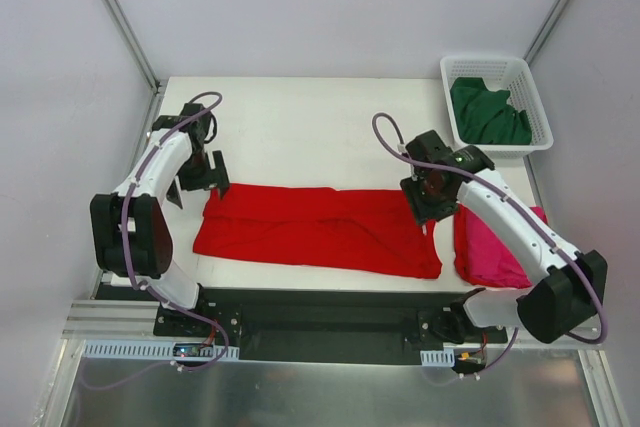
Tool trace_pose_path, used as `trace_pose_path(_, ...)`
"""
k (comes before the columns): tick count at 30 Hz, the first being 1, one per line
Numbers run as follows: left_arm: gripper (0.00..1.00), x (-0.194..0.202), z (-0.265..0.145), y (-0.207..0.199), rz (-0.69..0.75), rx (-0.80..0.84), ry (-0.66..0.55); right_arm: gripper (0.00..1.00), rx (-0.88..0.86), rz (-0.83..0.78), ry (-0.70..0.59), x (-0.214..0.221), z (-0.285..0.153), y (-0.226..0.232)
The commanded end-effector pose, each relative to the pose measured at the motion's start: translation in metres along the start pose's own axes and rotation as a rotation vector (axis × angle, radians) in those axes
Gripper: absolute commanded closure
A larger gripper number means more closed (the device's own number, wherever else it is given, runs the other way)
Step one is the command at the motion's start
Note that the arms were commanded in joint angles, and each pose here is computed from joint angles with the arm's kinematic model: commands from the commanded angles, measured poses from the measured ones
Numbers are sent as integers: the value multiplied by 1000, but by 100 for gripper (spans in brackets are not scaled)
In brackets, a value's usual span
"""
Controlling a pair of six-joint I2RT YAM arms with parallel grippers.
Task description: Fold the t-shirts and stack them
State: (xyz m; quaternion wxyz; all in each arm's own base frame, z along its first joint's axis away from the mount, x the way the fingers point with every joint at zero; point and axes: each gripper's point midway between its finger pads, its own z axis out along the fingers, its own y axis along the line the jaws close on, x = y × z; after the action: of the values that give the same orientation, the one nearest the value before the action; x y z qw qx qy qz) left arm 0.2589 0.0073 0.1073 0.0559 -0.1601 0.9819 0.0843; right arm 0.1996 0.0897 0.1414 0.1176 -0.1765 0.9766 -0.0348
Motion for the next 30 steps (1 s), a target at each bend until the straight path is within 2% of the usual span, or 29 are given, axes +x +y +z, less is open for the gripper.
trace_pose_path(1,1,-6,-15,-11,1,31,-9,50,21,50,-125,-28,-28,-10)
trace_pose_path(4,1,-7,-18,-16,6,42,-9,56,64,53,-135,-45,-15,-15)
trace_pose_path(6,0,-5,-19,-18,12,46,-11,58,74,41,-93,-53,2,-14)
trace_pose_path(9,1,1,-18,-20,25,48,-4,60,42,40,-51,-67,28,-8)
trace_pose_path(12,1,10,-16,-20,45,41,7,67,-24,59,5,-78,55,2)
trace_pose_path(21,1,22,-12,-8,77,3,11,68,-110,60,55,-100,89,19)
trace_pose_path(25,1,21,-12,-6,86,-8,9,68,-161,63,67,-102,92,29)
trace_pose_path(30,1,16,-13,-9,83,-2,7,67,-143,62,89,-96,90,25)
